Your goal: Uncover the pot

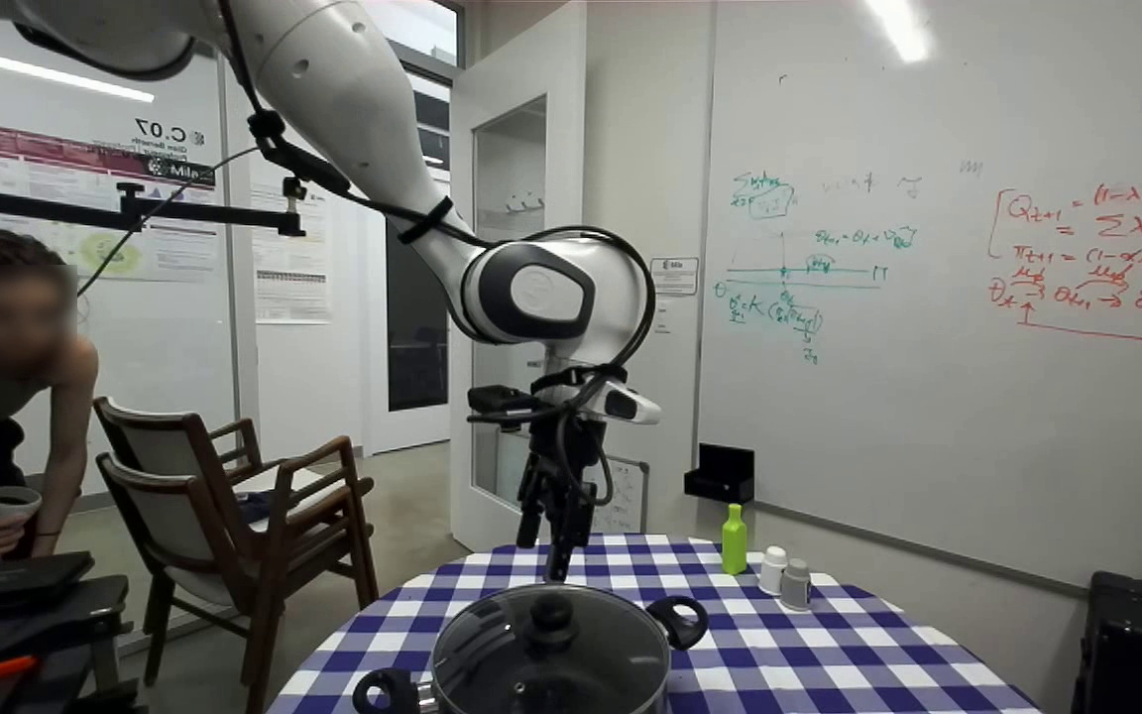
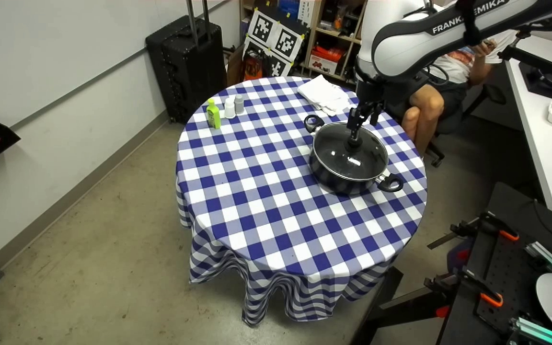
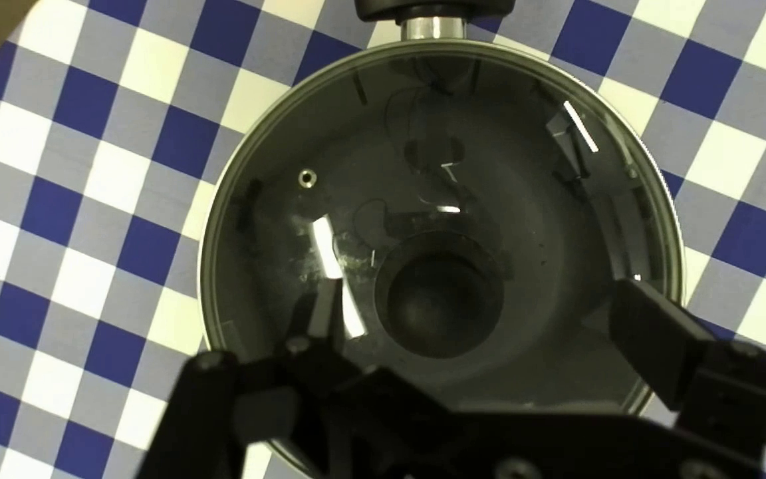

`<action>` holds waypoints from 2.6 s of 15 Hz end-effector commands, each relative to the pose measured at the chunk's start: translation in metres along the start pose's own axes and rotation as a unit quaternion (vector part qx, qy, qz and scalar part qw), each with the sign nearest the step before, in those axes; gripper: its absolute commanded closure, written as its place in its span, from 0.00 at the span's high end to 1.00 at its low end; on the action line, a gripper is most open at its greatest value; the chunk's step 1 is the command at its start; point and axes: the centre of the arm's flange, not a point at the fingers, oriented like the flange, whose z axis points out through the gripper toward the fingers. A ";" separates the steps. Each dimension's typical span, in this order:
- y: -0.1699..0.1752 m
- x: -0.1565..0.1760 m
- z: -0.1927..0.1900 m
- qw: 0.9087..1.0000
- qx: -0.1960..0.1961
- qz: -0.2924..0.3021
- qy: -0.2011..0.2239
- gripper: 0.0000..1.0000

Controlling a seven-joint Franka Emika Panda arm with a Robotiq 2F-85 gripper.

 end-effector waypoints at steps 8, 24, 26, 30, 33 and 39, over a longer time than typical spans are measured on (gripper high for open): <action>-0.003 0.027 0.032 0.999 0.035 0.024 -0.023 1.00; 0.014 0.032 0.046 0.998 0.041 0.044 -0.037 0.25; 0.017 0.023 0.038 0.997 0.038 0.045 -0.042 0.25; 0.029 -0.010 -0.008 0.996 0.049 0.059 -0.039 0.25; 0.036 -0.040 -0.056 0.995 0.052 0.074 -0.036 0.25; 0.054 -0.092 -0.133 0.991 0.058 0.122 -0.009 0.25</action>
